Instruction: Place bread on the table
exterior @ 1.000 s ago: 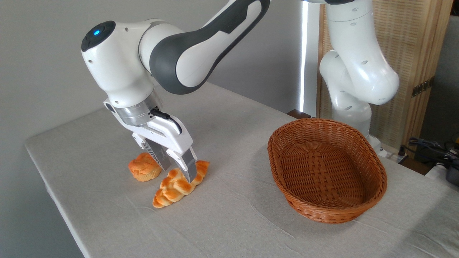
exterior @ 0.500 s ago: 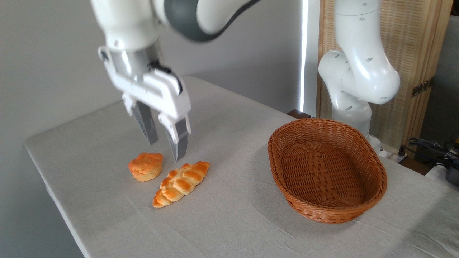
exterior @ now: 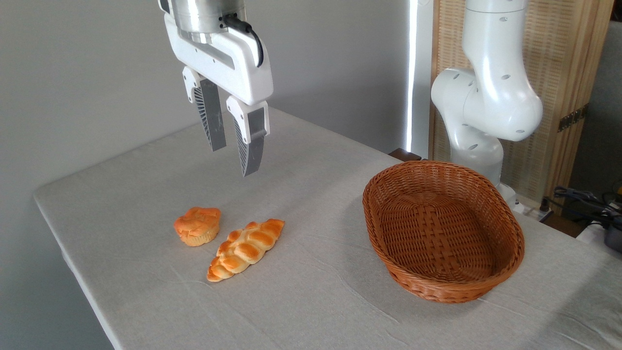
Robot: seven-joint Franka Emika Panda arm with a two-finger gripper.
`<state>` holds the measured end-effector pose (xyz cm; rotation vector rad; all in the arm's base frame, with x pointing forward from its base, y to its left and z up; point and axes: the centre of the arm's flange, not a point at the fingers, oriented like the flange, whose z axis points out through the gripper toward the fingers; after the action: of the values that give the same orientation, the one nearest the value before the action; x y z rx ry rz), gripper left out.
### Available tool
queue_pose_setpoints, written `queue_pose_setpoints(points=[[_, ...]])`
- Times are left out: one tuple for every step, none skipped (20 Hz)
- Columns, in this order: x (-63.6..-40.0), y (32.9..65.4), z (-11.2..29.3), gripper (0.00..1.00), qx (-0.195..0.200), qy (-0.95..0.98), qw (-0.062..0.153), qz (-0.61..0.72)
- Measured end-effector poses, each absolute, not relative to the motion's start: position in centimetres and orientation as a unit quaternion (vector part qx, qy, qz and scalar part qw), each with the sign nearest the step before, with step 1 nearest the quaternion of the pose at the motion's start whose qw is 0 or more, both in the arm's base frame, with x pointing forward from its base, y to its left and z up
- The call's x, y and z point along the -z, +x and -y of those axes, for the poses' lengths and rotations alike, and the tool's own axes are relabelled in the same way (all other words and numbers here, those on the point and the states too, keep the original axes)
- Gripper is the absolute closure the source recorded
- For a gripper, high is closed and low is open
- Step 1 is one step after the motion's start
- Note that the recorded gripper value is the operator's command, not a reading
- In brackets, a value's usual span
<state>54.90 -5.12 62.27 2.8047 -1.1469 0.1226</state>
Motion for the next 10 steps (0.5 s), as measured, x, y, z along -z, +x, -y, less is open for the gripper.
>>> queue_pose_setpoints(points=[[-62.12, 54.98, 5.10, 0.00, -0.039, 0.924, 0.055, 0.377], [-62.04, 55.02, 5.07, 0.00, -0.038, 0.924, 0.055, 0.377], [-61.99, 55.05, 5.00, 0.00, -0.037, 0.924, 0.052, 0.377], [-61.94, 55.07, 4.84, 0.00, -0.034, 0.925, 0.044, 0.376], [-61.91, 55.09, 4.63, 0.00, -0.030, 0.926, 0.033, 0.374], [-61.89, 55.11, 4.49, 0.00, -0.027, 0.928, 0.025, 0.371], [-61.88, 55.11, 4.44, 0.00, -0.025, 0.929, 0.020, 0.368], [-61.88, 55.11, 4.45, 0.00, -0.025, 0.930, 0.017, 0.367], [-61.88, 55.10, 4.50, 0.00, -0.024, 0.930, 0.015, 0.367], [-61.88, 55.10, 4.58, 0.00, -0.024, 0.929, 0.015, 0.368]])
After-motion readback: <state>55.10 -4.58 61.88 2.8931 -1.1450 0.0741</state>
